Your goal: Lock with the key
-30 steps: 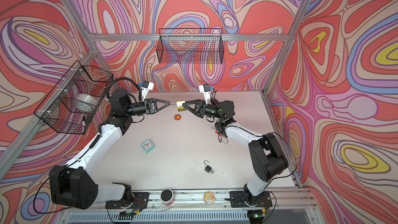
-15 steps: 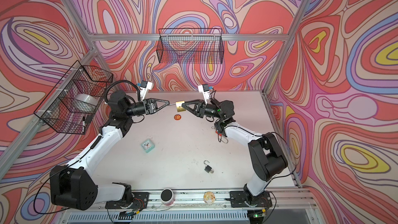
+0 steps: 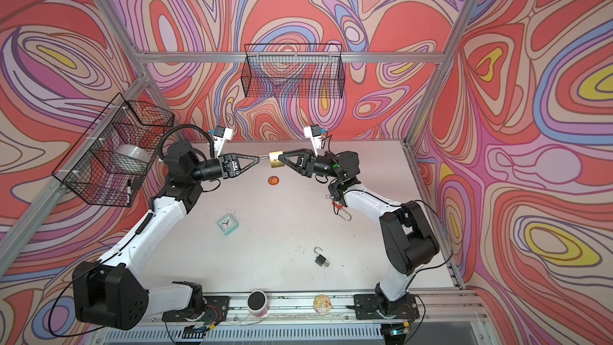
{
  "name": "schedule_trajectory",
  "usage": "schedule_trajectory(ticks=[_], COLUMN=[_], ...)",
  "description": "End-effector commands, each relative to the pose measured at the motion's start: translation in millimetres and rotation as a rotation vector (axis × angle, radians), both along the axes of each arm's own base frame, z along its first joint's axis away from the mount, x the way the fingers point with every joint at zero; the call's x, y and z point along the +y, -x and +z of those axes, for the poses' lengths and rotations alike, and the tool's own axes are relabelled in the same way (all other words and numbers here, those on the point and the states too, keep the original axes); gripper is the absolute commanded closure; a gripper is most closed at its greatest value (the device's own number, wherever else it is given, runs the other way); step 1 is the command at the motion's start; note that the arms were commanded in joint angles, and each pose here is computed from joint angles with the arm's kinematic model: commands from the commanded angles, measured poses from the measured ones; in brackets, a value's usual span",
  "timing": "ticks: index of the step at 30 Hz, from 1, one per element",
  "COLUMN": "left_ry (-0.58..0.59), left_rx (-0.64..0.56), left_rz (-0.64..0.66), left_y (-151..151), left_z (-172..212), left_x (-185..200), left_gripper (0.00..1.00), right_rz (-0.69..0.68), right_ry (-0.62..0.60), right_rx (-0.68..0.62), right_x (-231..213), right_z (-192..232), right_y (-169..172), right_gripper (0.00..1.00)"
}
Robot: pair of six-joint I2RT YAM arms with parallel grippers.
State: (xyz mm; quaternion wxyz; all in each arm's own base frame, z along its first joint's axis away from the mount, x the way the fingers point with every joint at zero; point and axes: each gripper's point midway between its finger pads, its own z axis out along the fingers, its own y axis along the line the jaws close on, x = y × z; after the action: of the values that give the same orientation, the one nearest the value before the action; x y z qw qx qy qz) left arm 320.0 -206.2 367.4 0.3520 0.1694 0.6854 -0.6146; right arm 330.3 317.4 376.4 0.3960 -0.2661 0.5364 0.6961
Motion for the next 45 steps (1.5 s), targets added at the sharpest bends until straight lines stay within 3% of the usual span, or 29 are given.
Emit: schedule_trajectory(ticks=[1,2,4,6,14,20,35,40,43,45], left_ry=[0.013,0.011,0.006,0.011,0.036,0.042,0.065,0.070,0.068,0.069], left_rx=[-0.057,-0.059,-0.062,-0.072,-0.087,-0.115,-0.078,-0.069,-0.062,-0.058], left_rz=[-0.017,-0.016,-0.009,-0.003,0.002,0.035,-0.004,-0.004,-0.013,-0.015], left_y=[6.3,6.1,6.0,5.7,1.8,-4.6,2.6,2.5,3.3,3.6], left_z=[9.6,9.4,7.6,8.3,12.2,10.5,2.6,2.2,1.3,1.5], left_x=[-0.2,0.2,0.3,0.7,0.6,1.9,-7.6,-8.4,-8.9,-9.0], left_gripper=[0.58,0.54,0.37,0.31,0.33,0.26,0.56,0.75,0.91,0.96], right_rz=[0.004,0.006,0.008,0.009,0.013,0.025,0.022,0.025,0.027,0.029], right_ry=[-0.035,-0.037,-0.042,-0.042,-0.043,-0.035,-0.035,-0.036,-0.036,-0.040], right_rx=[-0.051,-0.050,-0.050,-0.050,-0.040,-0.027,-0.026,-0.038,-0.041,-0.048], right_x=[-0.8,-1.0,-1.6,-1.8,-1.1,0.1,-1.2,-1.4,-1.3,-1.5], right_z=[15.9,16.7,17.9,18.0,14.1,11.4,10.5,12.1,12.4,13.1], right_y=[0.9,1.4,2.4,2.9,1.4,1.5,3.3,5.0,5.2,6.4], right_gripper=[1.00,1.00,1.00,1.00,1.00,1.00,1.00,1.00,1.00,1.00])
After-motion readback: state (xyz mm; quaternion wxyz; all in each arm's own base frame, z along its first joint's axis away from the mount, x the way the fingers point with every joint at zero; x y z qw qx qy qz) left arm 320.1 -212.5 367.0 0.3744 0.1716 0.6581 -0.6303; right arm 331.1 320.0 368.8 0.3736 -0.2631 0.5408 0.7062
